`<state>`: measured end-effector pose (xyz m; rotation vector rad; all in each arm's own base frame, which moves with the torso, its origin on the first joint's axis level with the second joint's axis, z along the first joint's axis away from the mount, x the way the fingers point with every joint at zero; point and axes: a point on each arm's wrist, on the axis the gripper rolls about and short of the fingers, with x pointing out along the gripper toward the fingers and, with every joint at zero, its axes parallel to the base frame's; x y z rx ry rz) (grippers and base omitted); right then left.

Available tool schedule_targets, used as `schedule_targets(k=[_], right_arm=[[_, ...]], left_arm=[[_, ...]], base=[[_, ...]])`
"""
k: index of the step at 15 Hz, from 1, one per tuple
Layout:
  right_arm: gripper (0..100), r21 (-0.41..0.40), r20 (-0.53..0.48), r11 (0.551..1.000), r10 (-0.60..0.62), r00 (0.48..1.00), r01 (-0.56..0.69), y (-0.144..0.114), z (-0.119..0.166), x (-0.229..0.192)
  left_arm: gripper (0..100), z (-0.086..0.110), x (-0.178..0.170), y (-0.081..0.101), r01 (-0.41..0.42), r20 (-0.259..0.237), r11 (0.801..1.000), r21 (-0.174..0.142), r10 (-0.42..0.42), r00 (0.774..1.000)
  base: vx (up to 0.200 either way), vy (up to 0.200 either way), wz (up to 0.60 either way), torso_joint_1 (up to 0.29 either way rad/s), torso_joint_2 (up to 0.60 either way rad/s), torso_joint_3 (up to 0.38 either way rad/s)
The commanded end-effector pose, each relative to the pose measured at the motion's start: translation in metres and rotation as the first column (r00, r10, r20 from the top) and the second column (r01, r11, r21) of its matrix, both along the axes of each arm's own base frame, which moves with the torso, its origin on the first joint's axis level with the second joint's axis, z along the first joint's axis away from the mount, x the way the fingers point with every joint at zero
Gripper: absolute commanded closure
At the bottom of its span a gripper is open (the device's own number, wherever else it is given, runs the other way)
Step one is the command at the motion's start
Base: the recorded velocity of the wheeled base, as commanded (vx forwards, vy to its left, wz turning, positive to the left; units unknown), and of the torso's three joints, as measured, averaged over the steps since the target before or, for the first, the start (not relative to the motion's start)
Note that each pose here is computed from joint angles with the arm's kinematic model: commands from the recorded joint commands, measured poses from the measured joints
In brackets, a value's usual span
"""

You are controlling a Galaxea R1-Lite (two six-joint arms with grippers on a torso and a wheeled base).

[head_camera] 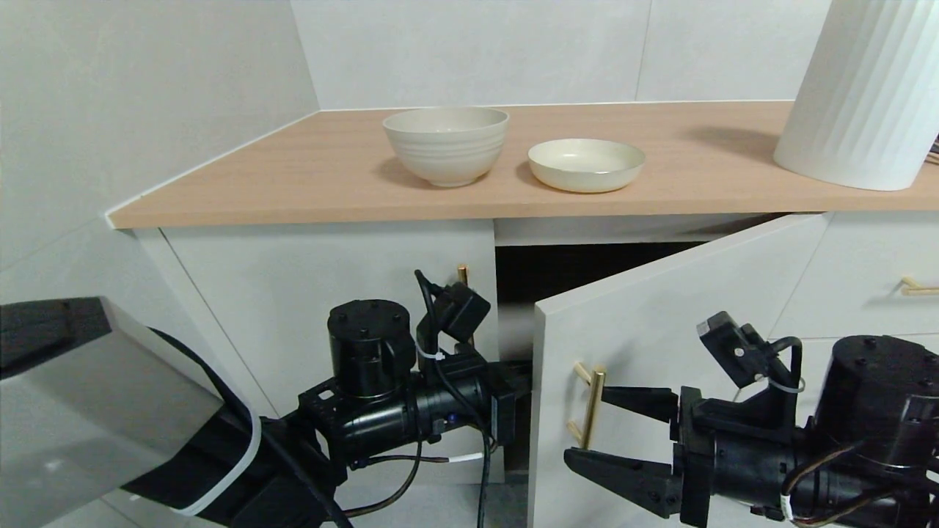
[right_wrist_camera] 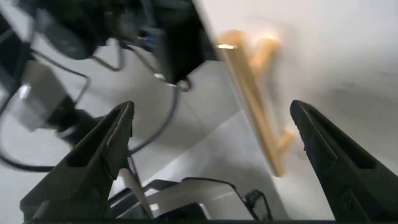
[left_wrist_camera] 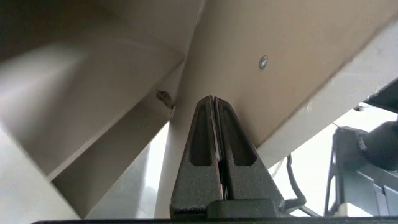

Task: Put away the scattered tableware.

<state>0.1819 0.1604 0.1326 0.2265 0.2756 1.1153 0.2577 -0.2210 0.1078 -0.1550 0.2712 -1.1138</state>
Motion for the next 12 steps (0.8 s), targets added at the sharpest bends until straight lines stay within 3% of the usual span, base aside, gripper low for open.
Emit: schedule_targets(k=[1, 7, 9, 11, 12], right_arm=[[0, -0.007, -0.004, 1.0, -0.025, 1.0, 0.025, -0.003, -0.002, -0.001], [0, -0.065, 0.06, 0.989, -0.131, 0.99, 0.135, -0.036, 0.009, -0.038], [0, -0.162, 0.086, 0.94, -0.289, 0.953, 0.3, -0.049, 0.011, -0.048], [0, -0.19, 0.097, 0.912, -0.351, 0.931, 0.364, -0.057, 0.018, -0.056], [0, -0.193, 0.094, 0.912, -0.35, 0.932, 0.362, -0.059, 0.023, -0.059]], left_arm=[[100, 0.001, 0.0, 0.0, 0.002, 0.001, 1.0, -0.003, -0.002, 1.0], [100, 0.004, -0.002, -0.003, -0.008, 0.011, 1.0, -0.008, 0.009, 1.0], [100, 0.007, -0.002, -0.007, 0.002, 0.016, 1.0, -0.011, -0.002, 1.0], [100, 0.013, 0.0, -0.013, 0.01, 0.015, 1.0, -0.01, -0.01, 1.0], [100, 0.012, 0.001, -0.013, 0.005, -0.008, 1.0, 0.01, -0.005, 1.0]], base=[[0.0, 0.0, 0.0, 0.0, 0.0, 0.0], [0.0, 0.0, 0.0, 0.0, 0.0, 0.0], [0.0, 0.0, 0.0, 0.0, 0.0, 0.0], [0.0, 0.0, 0.0, 0.0, 0.0, 0.0], [0.0, 0.0, 0.0, 0.0, 0.0, 0.0]])
